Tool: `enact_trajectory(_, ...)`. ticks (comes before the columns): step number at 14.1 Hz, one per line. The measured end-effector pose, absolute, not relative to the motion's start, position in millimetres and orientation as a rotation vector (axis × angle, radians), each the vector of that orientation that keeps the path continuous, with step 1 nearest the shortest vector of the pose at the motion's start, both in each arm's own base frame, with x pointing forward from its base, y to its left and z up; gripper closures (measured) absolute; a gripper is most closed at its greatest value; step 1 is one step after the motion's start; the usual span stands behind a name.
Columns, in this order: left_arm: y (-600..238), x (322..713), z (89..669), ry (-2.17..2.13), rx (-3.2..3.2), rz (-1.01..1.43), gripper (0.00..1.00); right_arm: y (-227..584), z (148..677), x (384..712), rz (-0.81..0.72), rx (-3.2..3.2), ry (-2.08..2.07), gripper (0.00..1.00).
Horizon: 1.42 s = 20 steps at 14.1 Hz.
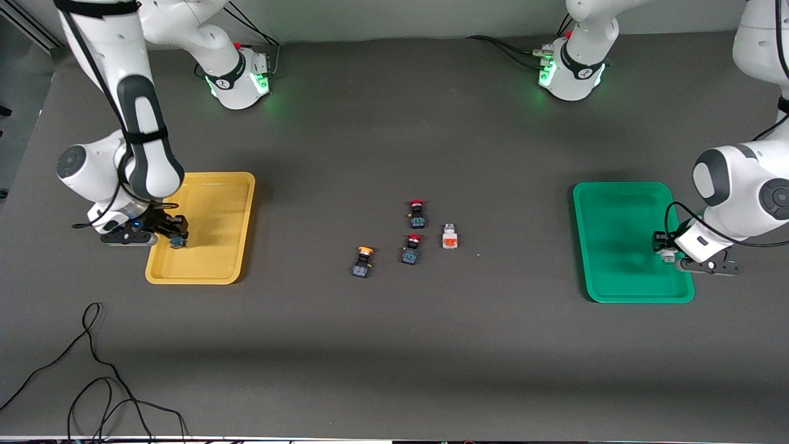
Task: Place green and yellow buttons in trays
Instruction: 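Carry the yellow button to the yellow tray while the left gripper carries green, then release the yellow button in the yellow tray while the left gripper releases green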
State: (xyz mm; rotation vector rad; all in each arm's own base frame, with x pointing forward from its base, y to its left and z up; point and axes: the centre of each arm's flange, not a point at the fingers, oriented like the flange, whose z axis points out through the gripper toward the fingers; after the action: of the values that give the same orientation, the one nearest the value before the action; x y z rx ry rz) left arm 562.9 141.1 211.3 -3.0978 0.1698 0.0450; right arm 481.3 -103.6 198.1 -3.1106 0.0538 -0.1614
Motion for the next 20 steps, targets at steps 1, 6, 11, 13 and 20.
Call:
enact_trajectory(1, 143, 561, 204, 0.165, -3.102, 0.058, 0.59, -102, 194, 483, -0.162, -3.116, 0.05, 0.57)
enact_trajectory(6, 147, 556, 186, 0.107, -3.122, 0.096, 0.59, -90, 206, 507, -0.179, -3.072, 0.005, 0.11)
enact_trajectory(11, 143, 556, 182, 0.078, -3.128, 0.107, 0.59, -73, 271, 568, -0.041, -3.079, -0.12, 0.0)
enact_trajectory(13, 143, 559, 185, 0.083, -3.126, 0.093, 0.59, -49, 328, 604, 0.047, -3.099, -0.093, 0.0)
enact_trajectory(20, 113, 589, 295, 0.171, -3.101, 0.107, 0.18, 166, 365, 636, 0.142, -3.106, 0.159, 0.0)
